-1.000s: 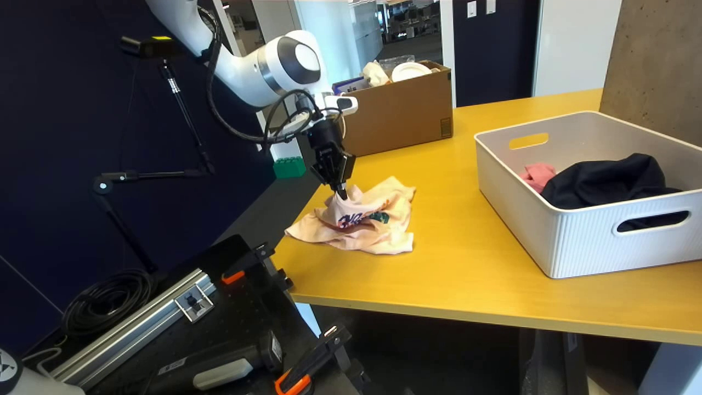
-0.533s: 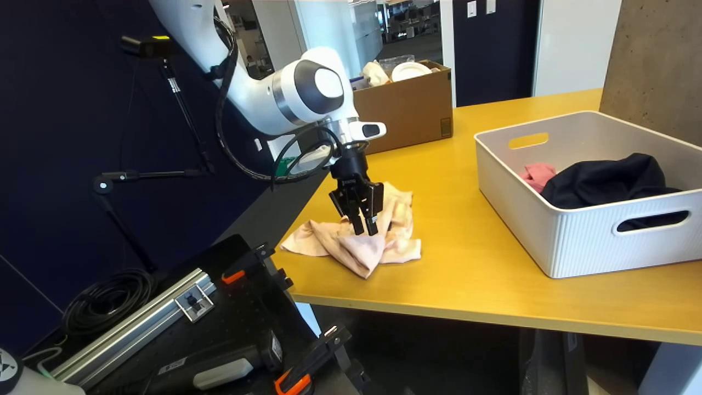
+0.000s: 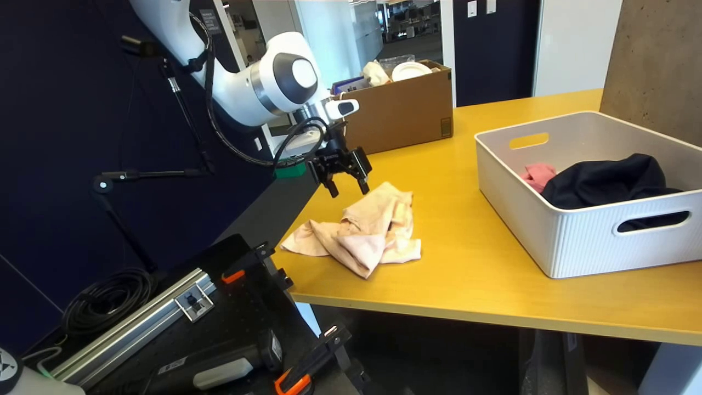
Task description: Fold the shirt and place it in the basket
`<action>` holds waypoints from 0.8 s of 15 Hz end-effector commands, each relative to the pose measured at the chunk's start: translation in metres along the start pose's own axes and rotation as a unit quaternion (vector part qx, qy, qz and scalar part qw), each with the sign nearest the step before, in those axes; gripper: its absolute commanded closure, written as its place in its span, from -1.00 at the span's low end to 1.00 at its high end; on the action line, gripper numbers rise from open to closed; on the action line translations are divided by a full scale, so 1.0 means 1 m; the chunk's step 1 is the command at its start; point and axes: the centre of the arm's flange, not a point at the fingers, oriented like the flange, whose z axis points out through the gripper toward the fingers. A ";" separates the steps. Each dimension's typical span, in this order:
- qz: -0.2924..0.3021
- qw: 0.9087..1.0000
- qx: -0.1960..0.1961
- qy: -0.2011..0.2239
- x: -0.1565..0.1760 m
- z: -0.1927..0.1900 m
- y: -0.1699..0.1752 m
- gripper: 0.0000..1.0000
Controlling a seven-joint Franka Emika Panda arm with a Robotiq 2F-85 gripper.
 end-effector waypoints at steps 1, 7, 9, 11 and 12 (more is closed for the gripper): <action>-0.077 0.995 0.041 0.052 0.018 0.009 -0.023 -1.00; -0.187 0.972 0.110 0.091 0.026 0.040 -0.101 -1.00; -0.201 0.969 0.122 0.080 0.014 0.038 -0.128 -1.00; -0.188 0.974 0.107 0.065 -0.009 0.022 -0.142 -1.00; -0.184 0.975 0.106 0.059 -0.017 0.015 -0.147 -1.00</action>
